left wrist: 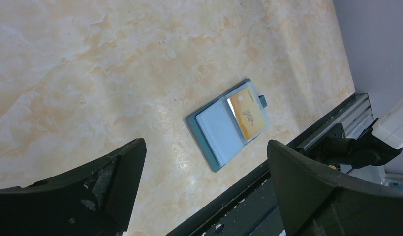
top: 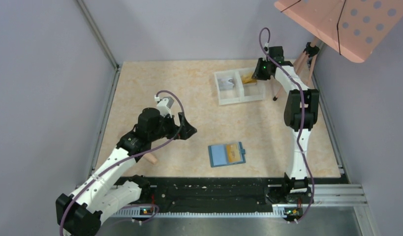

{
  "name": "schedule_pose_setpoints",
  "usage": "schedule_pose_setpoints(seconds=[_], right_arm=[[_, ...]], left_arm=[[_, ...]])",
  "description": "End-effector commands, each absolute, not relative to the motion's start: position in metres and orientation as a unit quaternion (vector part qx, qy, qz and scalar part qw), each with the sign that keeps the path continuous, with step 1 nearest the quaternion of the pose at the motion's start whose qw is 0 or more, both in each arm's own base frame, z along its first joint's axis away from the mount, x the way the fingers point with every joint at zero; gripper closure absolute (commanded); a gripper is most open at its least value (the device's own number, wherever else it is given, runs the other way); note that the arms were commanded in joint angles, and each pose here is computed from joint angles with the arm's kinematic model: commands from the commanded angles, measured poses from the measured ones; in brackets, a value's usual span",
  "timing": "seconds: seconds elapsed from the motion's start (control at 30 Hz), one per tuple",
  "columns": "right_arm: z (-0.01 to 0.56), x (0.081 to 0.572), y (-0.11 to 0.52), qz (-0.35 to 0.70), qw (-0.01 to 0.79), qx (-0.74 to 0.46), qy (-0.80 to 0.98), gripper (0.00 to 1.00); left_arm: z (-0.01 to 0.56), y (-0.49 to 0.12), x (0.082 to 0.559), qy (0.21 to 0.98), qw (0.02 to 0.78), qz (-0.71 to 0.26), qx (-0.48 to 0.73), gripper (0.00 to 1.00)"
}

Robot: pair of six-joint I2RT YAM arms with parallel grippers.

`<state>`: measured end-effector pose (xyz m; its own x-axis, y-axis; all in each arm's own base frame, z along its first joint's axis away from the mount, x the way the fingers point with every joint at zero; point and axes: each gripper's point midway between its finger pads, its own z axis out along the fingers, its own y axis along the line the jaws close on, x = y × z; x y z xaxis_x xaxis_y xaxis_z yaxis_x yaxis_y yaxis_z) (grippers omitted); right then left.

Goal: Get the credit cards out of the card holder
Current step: Place the credit card in the storage box.

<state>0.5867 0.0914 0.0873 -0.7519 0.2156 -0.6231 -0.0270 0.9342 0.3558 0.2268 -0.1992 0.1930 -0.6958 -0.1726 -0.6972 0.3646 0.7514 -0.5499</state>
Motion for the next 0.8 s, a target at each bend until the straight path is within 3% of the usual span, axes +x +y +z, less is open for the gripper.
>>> schedule_pose_setpoints(seconds=[0.0, 0.43, 0.77], right_arm=[[0.145, 0.593, 0.08, 0.158, 0.405, 0.06, 0.899, 0.77], [0.156, 0.58, 0.101, 0.163, 0.404, 0.041, 0.899, 0.75], [0.178, 0.51, 0.143, 0.163, 0.392, 0.017, 0.905, 0.74]], left_arm=[[0.201, -0.205, 0.229, 0.838, 0.397, -0.368, 0.062, 0.01], [0.198, -0.203, 0.226, 0.839, 0.397, -0.368, 0.054, 0.01], [0.181, -0.194, 0.229, 0.85, 0.387, -0.356, -0.007, 0.01]])
